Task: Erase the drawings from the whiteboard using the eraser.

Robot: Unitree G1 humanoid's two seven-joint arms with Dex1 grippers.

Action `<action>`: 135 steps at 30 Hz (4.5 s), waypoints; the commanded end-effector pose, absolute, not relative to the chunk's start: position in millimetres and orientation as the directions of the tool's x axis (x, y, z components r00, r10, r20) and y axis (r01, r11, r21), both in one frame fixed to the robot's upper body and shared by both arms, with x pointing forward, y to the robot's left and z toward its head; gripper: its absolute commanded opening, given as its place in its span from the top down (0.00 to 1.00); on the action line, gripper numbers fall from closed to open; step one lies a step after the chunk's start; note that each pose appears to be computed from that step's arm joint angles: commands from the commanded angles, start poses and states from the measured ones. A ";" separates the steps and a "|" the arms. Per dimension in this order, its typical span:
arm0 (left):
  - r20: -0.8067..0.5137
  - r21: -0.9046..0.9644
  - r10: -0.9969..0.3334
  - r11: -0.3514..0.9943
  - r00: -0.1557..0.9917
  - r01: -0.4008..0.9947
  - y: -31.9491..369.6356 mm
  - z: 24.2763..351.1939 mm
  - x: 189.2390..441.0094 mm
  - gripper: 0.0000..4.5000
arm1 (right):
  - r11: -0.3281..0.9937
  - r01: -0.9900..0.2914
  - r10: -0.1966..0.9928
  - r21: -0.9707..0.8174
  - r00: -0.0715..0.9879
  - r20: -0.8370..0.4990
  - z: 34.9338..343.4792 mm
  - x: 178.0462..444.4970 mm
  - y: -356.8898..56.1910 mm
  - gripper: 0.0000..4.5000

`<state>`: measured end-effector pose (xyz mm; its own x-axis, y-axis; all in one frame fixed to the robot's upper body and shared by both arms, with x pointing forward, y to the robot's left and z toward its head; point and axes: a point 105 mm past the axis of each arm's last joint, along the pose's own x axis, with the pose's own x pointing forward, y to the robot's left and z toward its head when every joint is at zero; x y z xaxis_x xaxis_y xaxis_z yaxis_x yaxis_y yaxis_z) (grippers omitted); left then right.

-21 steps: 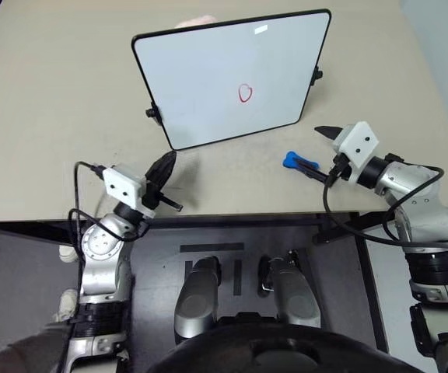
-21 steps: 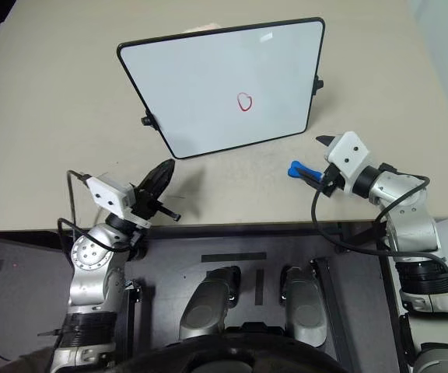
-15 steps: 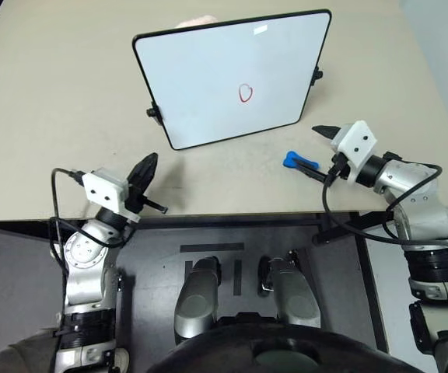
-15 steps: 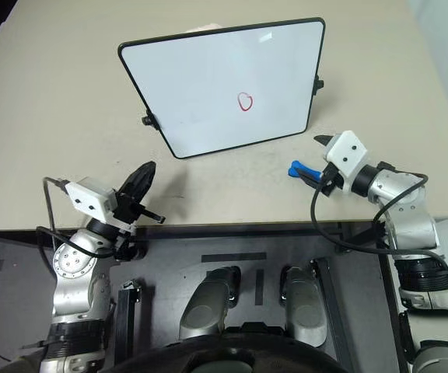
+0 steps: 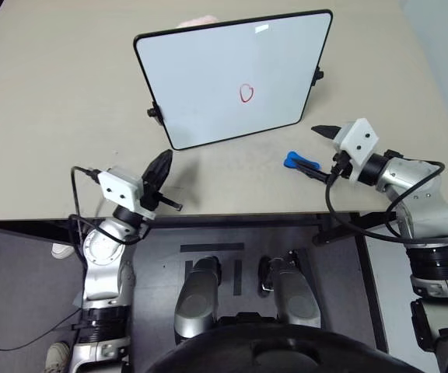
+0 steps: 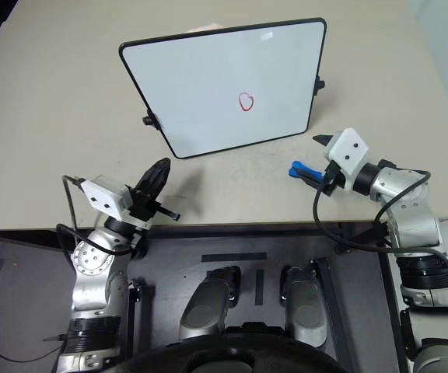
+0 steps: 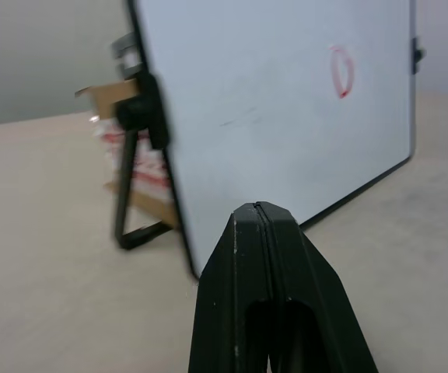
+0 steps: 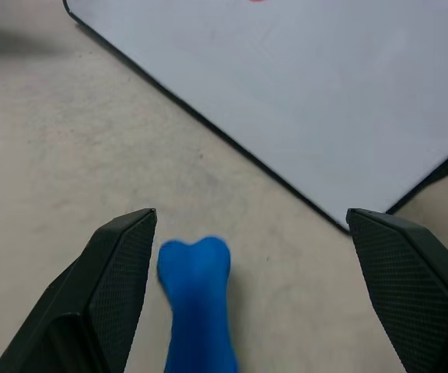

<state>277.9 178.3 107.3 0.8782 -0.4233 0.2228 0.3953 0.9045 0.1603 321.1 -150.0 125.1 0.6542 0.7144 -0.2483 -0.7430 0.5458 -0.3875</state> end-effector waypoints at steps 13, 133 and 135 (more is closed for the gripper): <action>0.254 0.134 -0.478 0.878 0.841 0.459 169.3 114.1 272.2 1.00 | 0.516 -0.746 0.726 -0.420 0.642 -0.248 144.4 308.9 -147.4 0.08; 0.270 0.140 -0.484 0.875 0.832 0.463 159.8 108.7 282.1 1.00 | 0.345 -0.277 0.745 -0.897 0.661 0.083 179.7 403.5 -56.0 0.93; 0.270 0.140 -0.485 0.874 0.832 0.464 159.5 108.5 282.0 1.00 | 0.371 -0.242 0.752 -0.897 0.645 0.136 194.2 401.6 -53.2 0.93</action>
